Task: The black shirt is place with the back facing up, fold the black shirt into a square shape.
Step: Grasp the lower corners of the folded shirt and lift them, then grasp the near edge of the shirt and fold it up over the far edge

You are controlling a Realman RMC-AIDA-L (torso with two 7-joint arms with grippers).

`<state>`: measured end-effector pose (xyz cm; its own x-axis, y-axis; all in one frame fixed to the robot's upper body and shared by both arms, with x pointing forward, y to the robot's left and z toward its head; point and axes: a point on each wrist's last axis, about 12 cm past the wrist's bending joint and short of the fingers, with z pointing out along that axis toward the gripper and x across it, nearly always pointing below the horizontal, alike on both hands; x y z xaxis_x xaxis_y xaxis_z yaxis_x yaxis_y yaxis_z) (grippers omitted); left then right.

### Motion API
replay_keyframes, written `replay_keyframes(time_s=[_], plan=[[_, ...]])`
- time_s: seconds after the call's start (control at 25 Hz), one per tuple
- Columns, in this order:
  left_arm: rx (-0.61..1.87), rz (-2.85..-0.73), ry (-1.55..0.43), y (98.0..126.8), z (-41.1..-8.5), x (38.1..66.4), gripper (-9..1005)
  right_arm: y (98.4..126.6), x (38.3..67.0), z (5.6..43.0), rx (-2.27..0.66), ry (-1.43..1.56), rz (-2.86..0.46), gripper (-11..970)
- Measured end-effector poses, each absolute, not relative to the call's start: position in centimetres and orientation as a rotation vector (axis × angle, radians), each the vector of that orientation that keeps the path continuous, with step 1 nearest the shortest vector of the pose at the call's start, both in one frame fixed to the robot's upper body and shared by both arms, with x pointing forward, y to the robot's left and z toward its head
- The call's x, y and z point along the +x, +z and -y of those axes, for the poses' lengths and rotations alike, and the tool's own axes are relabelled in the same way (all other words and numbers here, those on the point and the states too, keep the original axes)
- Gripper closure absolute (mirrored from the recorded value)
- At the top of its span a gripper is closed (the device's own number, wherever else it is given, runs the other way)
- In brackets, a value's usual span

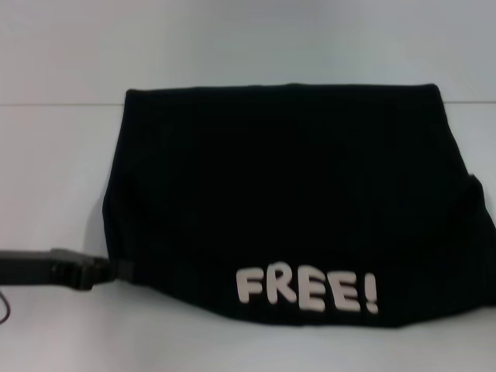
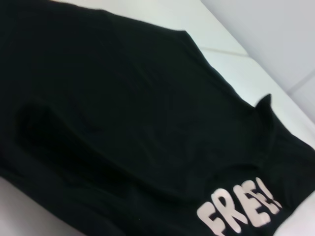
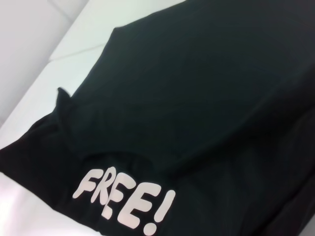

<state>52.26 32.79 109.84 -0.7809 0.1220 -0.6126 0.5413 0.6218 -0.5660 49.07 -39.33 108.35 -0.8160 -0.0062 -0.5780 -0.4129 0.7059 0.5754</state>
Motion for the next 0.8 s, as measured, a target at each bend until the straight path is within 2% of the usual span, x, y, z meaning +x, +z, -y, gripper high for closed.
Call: replay_keyframes(time_s=[0.28, 0.36, 0.44, 0.8], plan=[[0.572, -2.341, -1.194, 110.0, -34.0, 49.5, 990, 107.8, 44.5, 41.6, -0.337, 0.986, -2.333, 928], [0.572, -2.341, -1.194, 110.0, -34.0, 49.5, 990, 107.8, 43.6, 42.0, -0.337, 0.995, -2.323, 929], [0.617, -2.348, -1.288, 110.0, -34.0, 48.0, 990, 107.7, 42.7, 42.2, -0.343, 1.011, -2.326, 929], [0.627, -2.369, -1.366, 109.7, -33.8, 46.9, 990, 106.8, 41.1, 41.8, -0.342, 1.074, -2.405, 929]])
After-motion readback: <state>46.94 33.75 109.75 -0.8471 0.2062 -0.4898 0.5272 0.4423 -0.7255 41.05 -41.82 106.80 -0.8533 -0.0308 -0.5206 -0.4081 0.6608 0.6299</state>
